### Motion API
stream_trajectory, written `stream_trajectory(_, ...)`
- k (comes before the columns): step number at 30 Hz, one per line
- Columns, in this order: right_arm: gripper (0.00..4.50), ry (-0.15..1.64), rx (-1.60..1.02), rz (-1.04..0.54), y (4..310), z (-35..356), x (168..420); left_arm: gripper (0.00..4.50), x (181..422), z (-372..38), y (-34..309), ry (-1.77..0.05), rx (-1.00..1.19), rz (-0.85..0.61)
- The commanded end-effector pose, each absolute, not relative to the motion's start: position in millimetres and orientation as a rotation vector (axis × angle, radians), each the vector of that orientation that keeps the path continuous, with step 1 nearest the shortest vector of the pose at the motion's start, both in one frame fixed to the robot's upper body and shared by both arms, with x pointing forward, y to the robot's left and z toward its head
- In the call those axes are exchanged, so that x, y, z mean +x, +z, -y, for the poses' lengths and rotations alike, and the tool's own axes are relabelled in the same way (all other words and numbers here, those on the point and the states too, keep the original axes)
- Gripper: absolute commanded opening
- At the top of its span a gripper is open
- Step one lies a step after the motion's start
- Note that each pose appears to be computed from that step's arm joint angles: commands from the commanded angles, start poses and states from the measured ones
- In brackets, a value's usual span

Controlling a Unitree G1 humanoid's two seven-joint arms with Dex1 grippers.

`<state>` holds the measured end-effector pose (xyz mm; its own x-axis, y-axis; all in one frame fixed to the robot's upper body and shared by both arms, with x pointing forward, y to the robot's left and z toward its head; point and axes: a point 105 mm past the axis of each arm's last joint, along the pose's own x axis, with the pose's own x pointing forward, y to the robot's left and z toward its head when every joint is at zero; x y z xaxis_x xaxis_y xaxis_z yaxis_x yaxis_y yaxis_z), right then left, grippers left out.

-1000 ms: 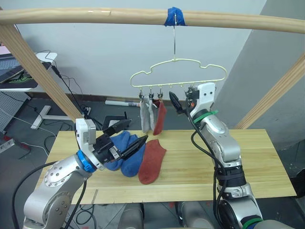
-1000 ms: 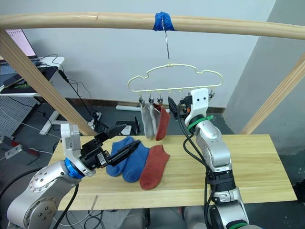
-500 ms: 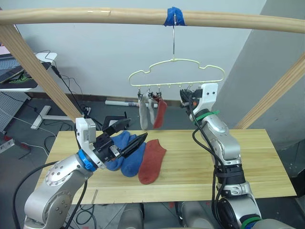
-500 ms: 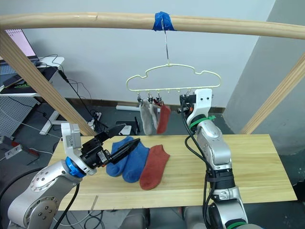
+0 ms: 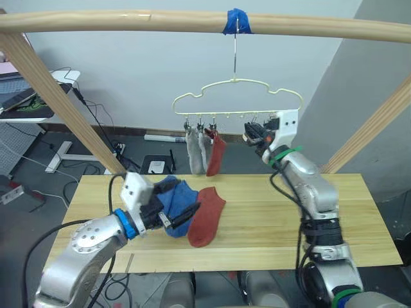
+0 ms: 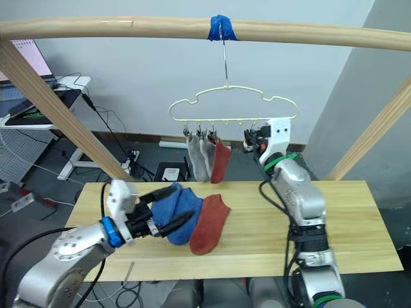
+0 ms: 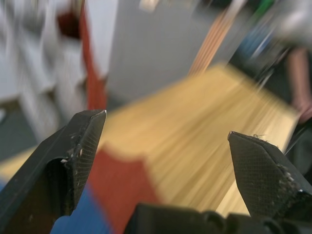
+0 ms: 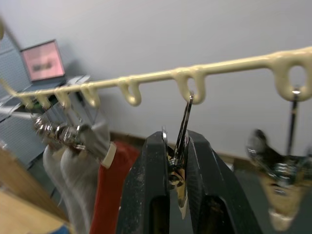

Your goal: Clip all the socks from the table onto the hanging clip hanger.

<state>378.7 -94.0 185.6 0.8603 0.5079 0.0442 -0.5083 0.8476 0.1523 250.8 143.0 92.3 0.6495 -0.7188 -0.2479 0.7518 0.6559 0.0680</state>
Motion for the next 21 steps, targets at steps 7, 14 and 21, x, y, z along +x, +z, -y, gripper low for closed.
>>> stream_trajectory(7, 0.12, 0.707, 0.148, -0.039, 203.1, 86.4, 362.2, 4.5, 302.5, -109.8, 30.4, -1.054, 0.546, -0.257)
stream_trajectory(14, 0.12, 0.675, 0.162, -0.033, 204.6, 89.3, 360.5, 4.5, 337.3, -113.7, -2.0, -1.115, 0.743, -0.326)
stream_trajectory(21, 0.12, 0.645, 0.172, -0.035, 204.8, 93.2, 355.7, 4.5, 342.1, -105.7, -14.3, -1.122, 0.635, -0.36)
